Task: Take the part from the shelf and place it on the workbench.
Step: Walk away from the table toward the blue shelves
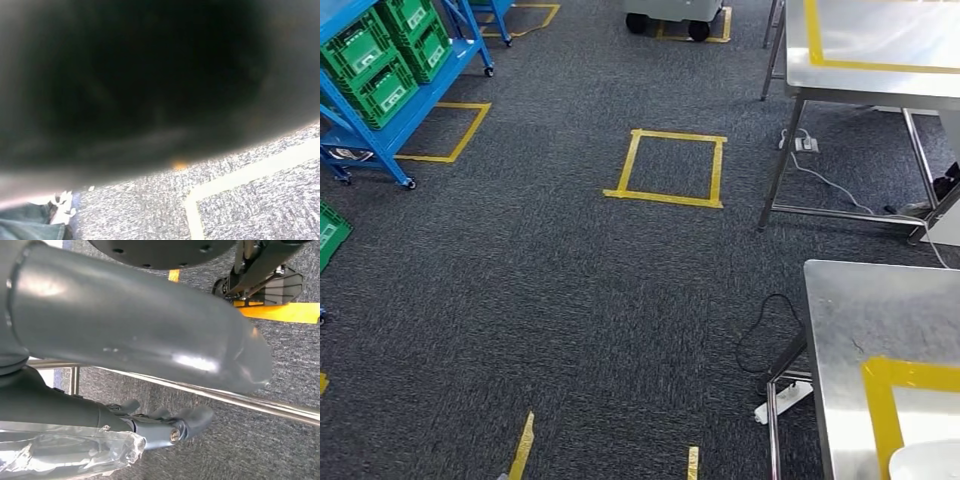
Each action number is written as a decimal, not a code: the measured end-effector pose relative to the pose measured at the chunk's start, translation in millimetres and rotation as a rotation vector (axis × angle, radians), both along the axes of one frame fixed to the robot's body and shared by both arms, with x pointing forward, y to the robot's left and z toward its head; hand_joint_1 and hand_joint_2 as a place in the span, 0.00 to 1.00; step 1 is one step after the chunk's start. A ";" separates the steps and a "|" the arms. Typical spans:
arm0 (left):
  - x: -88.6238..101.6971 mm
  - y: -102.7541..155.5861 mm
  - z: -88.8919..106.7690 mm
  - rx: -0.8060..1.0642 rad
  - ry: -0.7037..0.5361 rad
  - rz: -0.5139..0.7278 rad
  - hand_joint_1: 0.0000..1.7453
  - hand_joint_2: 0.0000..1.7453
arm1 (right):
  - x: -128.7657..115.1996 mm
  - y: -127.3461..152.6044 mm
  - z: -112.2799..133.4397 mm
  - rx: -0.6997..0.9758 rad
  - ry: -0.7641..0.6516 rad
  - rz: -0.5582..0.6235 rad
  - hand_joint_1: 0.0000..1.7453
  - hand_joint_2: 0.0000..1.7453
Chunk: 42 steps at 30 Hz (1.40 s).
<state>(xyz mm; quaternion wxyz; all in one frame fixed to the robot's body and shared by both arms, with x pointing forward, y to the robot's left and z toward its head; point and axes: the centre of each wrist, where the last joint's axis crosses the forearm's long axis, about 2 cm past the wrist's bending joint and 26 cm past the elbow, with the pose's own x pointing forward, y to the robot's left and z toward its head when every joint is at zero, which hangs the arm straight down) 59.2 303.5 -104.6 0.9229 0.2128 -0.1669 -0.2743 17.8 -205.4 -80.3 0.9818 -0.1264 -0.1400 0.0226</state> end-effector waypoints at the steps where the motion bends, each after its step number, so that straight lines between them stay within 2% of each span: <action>1: 0.6 -0.3 0.1 0.001 -0.002 0.001 0.00 0.00 | -0.9 -0.1 -0.1 -0.001 0.001 0.001 0.00 0.00; 42: 0.0 -2.2 0.3 0.010 -0.026 0.027 0.00 0.00 | 1.8 -0.8 -0.3 -0.005 -0.003 0.002 0.00 0.00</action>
